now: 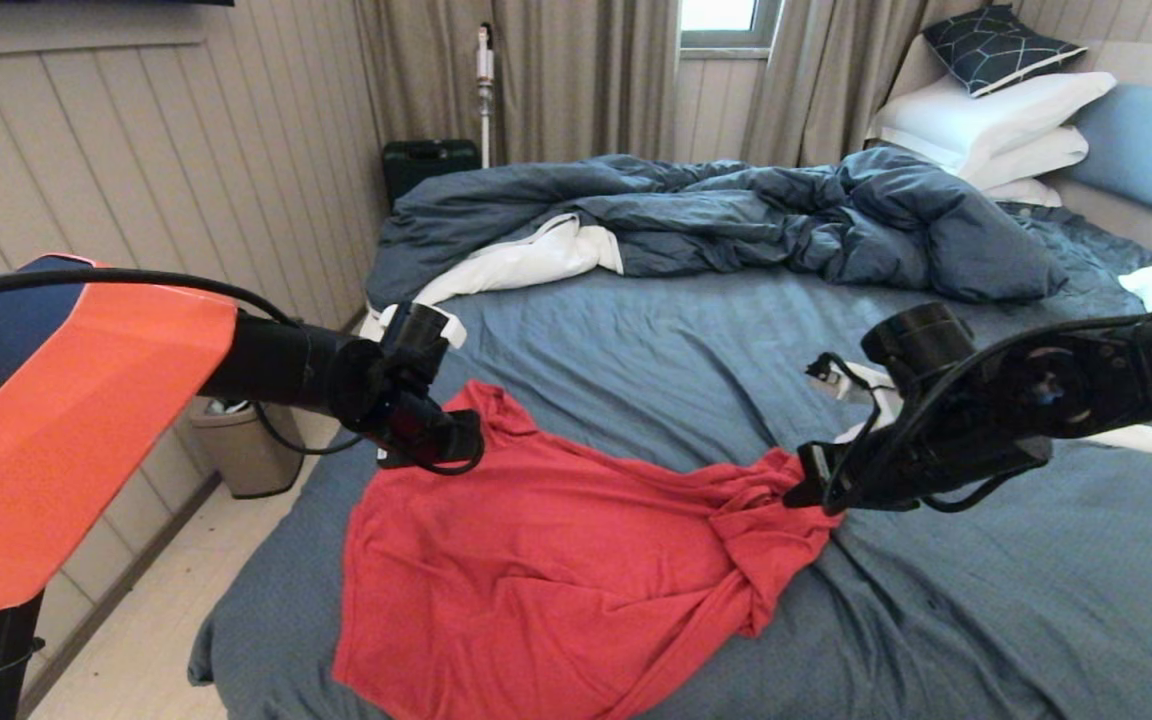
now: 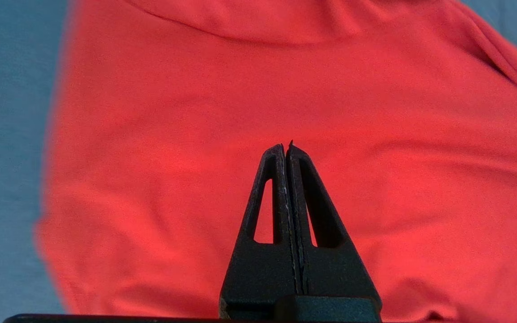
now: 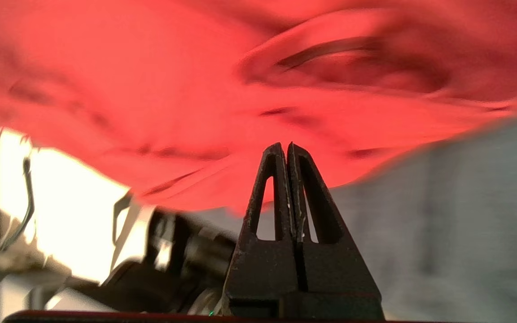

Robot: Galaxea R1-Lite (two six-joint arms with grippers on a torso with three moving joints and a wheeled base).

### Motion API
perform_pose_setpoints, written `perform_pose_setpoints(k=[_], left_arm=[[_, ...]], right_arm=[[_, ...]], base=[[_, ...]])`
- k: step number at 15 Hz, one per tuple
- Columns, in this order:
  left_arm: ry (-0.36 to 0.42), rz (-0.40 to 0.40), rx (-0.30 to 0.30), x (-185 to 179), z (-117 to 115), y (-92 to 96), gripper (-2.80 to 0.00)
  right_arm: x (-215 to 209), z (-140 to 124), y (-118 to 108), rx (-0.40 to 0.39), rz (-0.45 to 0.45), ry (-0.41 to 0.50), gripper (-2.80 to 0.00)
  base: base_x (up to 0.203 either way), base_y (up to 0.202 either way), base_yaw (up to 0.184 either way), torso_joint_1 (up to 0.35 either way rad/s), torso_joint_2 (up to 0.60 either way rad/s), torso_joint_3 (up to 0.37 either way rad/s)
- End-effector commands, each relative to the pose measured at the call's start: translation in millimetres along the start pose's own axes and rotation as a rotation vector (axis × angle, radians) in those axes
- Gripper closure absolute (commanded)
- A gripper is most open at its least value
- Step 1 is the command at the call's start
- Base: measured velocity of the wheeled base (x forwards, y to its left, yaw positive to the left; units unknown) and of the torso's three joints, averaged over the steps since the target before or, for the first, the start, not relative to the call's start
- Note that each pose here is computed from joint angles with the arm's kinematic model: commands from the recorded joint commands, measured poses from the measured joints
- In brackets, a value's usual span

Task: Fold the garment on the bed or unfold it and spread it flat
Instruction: Unford the red T-shirt

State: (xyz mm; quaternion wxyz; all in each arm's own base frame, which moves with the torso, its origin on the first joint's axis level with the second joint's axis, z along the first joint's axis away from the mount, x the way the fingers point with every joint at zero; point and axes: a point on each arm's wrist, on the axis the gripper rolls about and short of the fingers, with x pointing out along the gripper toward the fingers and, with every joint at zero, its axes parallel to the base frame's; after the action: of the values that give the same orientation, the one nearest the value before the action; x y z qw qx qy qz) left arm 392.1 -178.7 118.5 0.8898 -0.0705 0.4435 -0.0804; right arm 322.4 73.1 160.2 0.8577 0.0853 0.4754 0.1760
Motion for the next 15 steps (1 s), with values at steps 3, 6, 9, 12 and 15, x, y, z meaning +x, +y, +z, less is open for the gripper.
perform_pose_setpoints(k=[3,6,9,12,15], left_arm=[[0.023,-0.005,0.008,2,-5,-5.9,0.00],[0.038,-0.003,0.009,6,-8,-6.1,0.00],[0.040,-0.005,0.013,6,-9,-7.6,0.00],[0.045,-0.006,0.014,7,-10,-8.2,0.00],[0.052,-0.004,0.019,11,-12,-9.7,0.00]], right_arm=[[28,5,30,-0.052,-0.023,0.048,0.00],[45,3,34,-0.073,-0.072,0.090,0.00],[55,-1,30,-0.098,-0.154,0.119,-2.80],[67,-3,30,-0.114,-0.205,0.135,-2.80],[74,3,30,-0.117,-0.219,0.126,-2.80]], base=[[0.000,0.000,0.000,0.000,0.00,0.000],[0.000,0.000,0.000,0.000,0.00,0.000],[0.000,0.000,0.000,0.000,0.00,0.000],[0.000,0.000,0.000,0.000,0.00,0.000],[0.000,0.000,0.000,0.000,0.00,0.000]])
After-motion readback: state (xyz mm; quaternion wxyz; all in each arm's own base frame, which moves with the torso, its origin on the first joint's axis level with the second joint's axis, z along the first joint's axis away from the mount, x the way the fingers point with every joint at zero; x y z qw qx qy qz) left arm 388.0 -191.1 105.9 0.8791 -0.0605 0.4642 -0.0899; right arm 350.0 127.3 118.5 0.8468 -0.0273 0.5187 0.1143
